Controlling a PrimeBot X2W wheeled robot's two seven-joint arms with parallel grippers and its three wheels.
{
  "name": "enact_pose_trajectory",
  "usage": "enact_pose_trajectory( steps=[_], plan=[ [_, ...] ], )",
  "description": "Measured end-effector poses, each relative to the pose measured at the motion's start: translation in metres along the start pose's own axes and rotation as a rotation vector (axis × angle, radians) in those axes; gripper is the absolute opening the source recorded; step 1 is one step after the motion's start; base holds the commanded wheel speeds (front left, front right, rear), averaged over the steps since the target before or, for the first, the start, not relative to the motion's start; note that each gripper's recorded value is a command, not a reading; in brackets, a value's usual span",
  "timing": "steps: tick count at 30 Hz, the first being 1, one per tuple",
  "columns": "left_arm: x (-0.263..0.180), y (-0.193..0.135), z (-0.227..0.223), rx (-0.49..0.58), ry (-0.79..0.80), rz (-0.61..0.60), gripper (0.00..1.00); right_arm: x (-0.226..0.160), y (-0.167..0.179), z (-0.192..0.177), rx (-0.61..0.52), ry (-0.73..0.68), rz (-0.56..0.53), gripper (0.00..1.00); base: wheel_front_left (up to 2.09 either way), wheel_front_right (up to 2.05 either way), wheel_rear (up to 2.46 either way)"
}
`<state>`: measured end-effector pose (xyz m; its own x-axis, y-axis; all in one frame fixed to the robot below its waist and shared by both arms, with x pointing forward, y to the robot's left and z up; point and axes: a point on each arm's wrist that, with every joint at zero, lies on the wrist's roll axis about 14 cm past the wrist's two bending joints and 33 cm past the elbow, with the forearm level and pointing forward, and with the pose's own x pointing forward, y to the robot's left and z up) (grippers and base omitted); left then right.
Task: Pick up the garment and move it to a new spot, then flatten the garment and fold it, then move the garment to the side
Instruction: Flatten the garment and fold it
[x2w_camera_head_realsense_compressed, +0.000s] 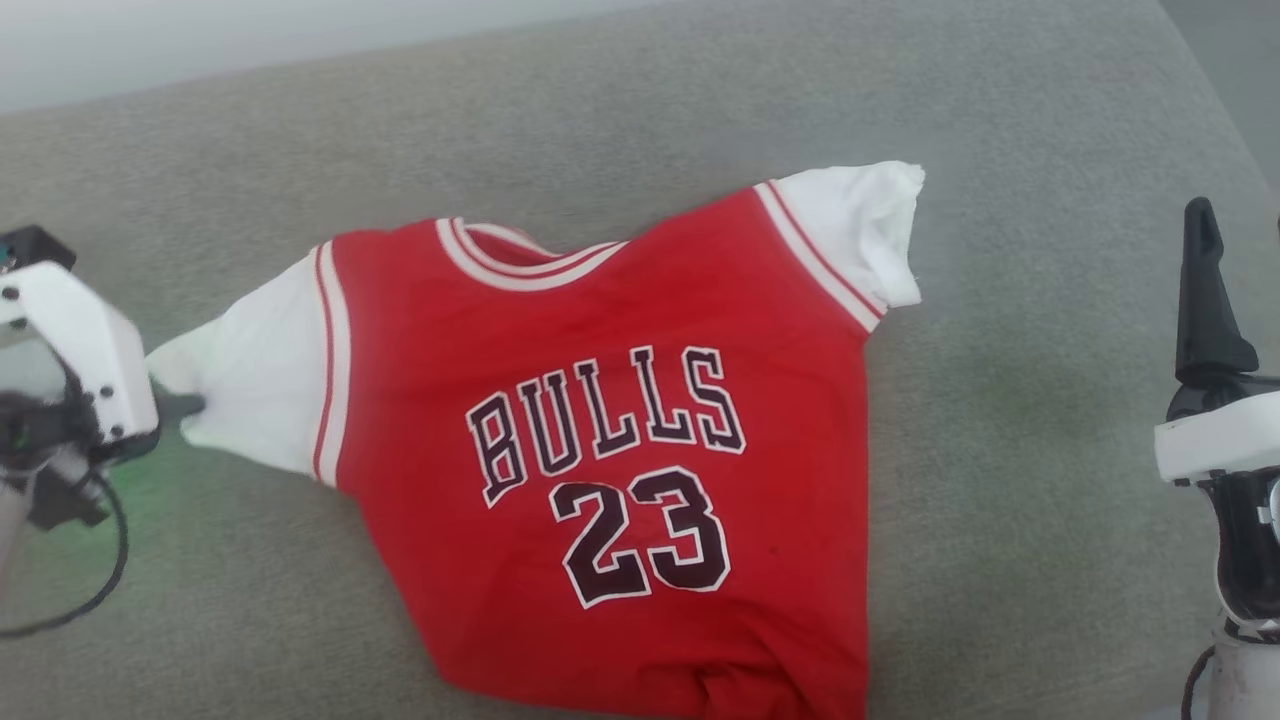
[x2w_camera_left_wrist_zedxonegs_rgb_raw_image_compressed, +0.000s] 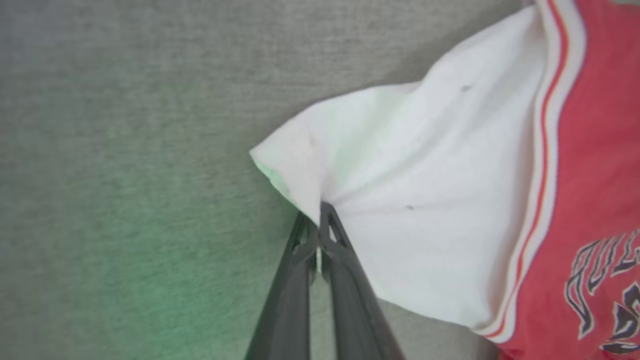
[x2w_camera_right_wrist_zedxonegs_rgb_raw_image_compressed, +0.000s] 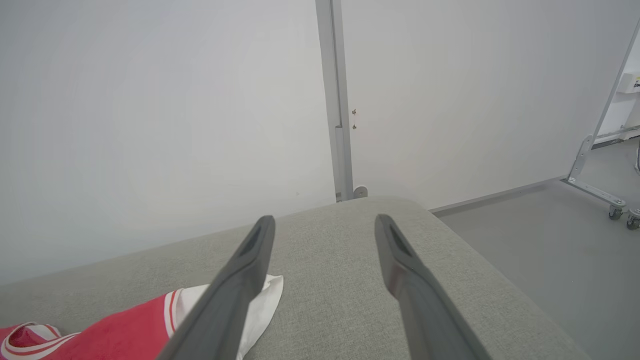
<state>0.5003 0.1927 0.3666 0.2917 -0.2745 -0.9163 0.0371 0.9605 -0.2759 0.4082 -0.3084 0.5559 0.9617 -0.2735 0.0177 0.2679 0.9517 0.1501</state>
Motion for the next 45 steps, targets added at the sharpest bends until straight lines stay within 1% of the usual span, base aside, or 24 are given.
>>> enact_pose_trajectory(
  steps=[1, 4, 7, 12, 13, 14, 15, 16, 22, 26, 28, 32, 34, 35, 36, 38, 40, 45],
  plan=[
    [-0.006, 0.011, -0.007, -0.004, -0.001, 0.018, 0.0, 0.001, 0.004, 0.0, 0.003, 0.004, 0.009, 1.0, 0.0, 0.0, 0.0],
    [-0.015, 0.026, -0.018, -0.028, -0.001, 0.041, 0.0, 0.002, 0.008, 0.0, 0.006, 0.005, 0.021, 1.0, 0.0, 0.0, 0.0],
    [-0.02, 0.031, -0.028, -0.058, -0.001, 0.039, 0.0, 0.002, 0.011, -0.001, 0.01, 0.01, 0.028, 1.0, 0.0, 0.0, 0.0],
    [-0.025, 0.034, -0.041, -0.077, -0.006, 0.044, 0.0, 0.002, 0.016, -0.004, 0.013, 0.023, 0.043, 1.0, 0.0, 0.0, 0.0],
    [-0.026, 0.035, -0.042, -0.083, -0.008, 0.046, 0.25, 0.002, 0.016, -0.004, 0.014, 0.025, 0.045, 1.0, 0.0, 0.0, 0.0],
    [-0.027, 0.034, -0.043, -0.08, -0.009, 0.048, 0.48, 0.002, 0.017, -0.003, 0.014, 0.024, 0.046, 1.0, 0.0, 0.0, 0.0],
    [-0.029, 0.034, -0.042, -0.069, -0.011, 0.052, 0.79, 0.002, 0.017, -0.003, 0.015, 0.023, 0.048, 1.0, 0.0, 0.0, 0.0],
    [-0.031, 0.033, -0.04, -0.06, -0.019, 0.055, 1.0, 0.002, 0.018, -0.002, 0.015, 0.023, 0.049, 1.0, 0.0, 0.0, 0.0],
    [-0.04, 0.025, -0.03, -0.041, -0.022, 0.072, 1.0, 0.002, 0.024, -0.002, 0.009, 0.027, 0.066, 1.0, 0.0, 0.0, 0.0],
    [-0.037, 0.021, -0.028, -0.035, 0.0, 0.086, 1.0, 0.002, 0.027, -0.003, 0.009, 0.035, 0.074, 1.0, 0.0, 0.0, 0.0],
    [-0.034, 0.024, -0.027, -0.021, 0.009, 0.107, 1.0, 0.003, 0.027, -0.004, 0.007, 0.038, 0.074, 1.0, 0.0, 0.0, 0.0],
    [-0.027, 0.03, -0.028, -0.027, 0.035, 0.139, 1.0, 0.004, 0.028, -0.004, 0.003, 0.044, 0.076, 1.0, 0.0, 0.0, 0.0],
    [-0.022, 0.031, -0.03, -0.038, 0.051, 0.14, 1.0, 0.005, 0.028, -0.006, 0.008, 0.051, 0.078, 1.0, 0.0, 0.0, 0.0],
    [-0.02, 0.03, -0.031, -0.038, 0.059, 0.132, 0.98, 0.006, 0.029, -0.009, 0.007, 0.065, 0.081, 1.0, 0.0, 0.0, 0.0],
    [-0.018, 0.029, -0.032, -0.033, 0.066, 0.119, 0.0, 0.007, 0.031, -0.012, 0.008, 0.076, 0.085, 1.0, 0.0, 0.0, 0.0],
    [-0.016, 0.033, -0.034, -0.013, 0.075, 0.121, 0.0, 0.009, 0.036, -0.019, 0.009, 0.107, 0.099, 1.0, 0.0, 0.0, 0.0],
    [-0.014, 0.036, -0.033, -0.019, 0.064, 0.115, 0.0, 0.014, 0.042, -0.027, 0.018, 0.147, 0.113, 1.0, 0.0, 0.0, 0.0],
    [-0.011, 0.033, -0.032, -0.003, 0.053, 0.098, 0.0, 0.031, 0.056, -0.046, 0.031, 0.248, 0.142, 1.0, 0.0, 0.0, 0.0]
  ],
)
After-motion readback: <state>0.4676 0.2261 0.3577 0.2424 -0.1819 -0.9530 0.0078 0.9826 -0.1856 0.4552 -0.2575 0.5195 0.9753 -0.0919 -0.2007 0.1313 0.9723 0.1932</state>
